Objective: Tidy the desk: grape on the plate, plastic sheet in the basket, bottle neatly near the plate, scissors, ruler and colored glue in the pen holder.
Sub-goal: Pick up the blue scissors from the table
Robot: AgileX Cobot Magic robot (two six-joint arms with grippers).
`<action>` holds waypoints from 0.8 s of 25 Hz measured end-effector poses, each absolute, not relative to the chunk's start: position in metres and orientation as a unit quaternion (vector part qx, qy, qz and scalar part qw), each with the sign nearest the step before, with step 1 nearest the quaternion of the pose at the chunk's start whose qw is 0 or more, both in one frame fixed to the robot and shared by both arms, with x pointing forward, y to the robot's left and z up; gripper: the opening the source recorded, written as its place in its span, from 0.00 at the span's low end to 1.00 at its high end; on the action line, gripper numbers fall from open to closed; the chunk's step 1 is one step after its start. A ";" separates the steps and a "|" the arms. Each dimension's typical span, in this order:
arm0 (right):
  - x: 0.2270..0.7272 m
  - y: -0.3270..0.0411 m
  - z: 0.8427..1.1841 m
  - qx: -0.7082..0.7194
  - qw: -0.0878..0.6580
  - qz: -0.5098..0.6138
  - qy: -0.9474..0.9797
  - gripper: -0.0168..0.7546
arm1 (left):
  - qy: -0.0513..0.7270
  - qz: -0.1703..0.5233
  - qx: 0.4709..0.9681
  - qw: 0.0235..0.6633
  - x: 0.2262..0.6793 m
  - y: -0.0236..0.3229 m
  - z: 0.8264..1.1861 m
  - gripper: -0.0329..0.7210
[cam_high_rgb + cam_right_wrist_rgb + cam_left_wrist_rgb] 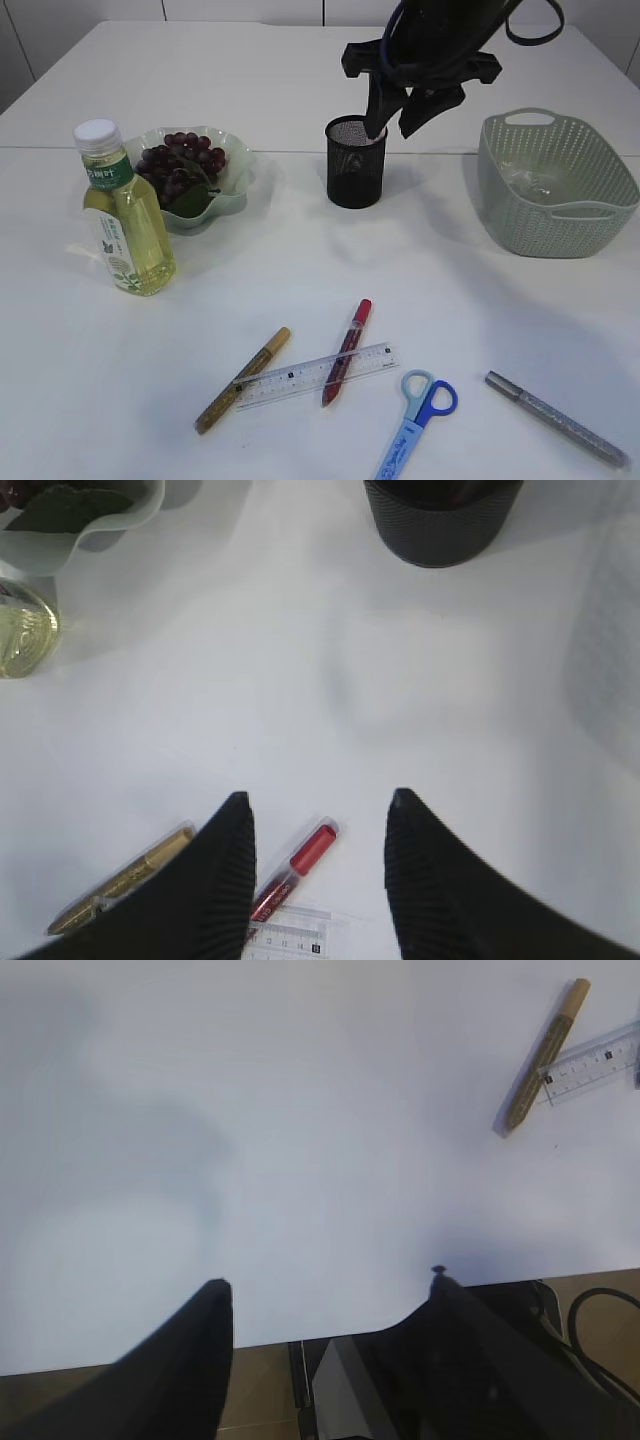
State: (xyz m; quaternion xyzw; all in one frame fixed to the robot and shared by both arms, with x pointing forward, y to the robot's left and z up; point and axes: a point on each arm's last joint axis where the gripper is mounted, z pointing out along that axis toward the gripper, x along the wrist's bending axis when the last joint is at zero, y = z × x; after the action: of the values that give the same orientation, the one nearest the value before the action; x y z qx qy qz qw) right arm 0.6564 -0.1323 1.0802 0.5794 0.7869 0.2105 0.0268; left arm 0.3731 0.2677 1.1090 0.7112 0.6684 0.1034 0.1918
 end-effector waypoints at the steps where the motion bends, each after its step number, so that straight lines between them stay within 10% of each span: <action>1: 0.656 -0.132 1.080 0.582 0.026 0.210 0.785 0.48 | 0.668 0.103 0.711 0.192 0.373 0.268 1.109 0.63; 20: 0.557 -0.169 1.091 0.690 -0.020 0.153 0.707 0.48 | 0.670 0.081 0.708 0.207 0.372 0.263 1.109 0.63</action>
State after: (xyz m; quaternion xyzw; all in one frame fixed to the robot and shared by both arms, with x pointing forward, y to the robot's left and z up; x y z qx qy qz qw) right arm 0.5573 -0.1693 1.0906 0.6902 0.7069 0.1534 -0.0195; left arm 0.3721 0.2632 1.1093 0.7085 0.6699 0.0813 0.2067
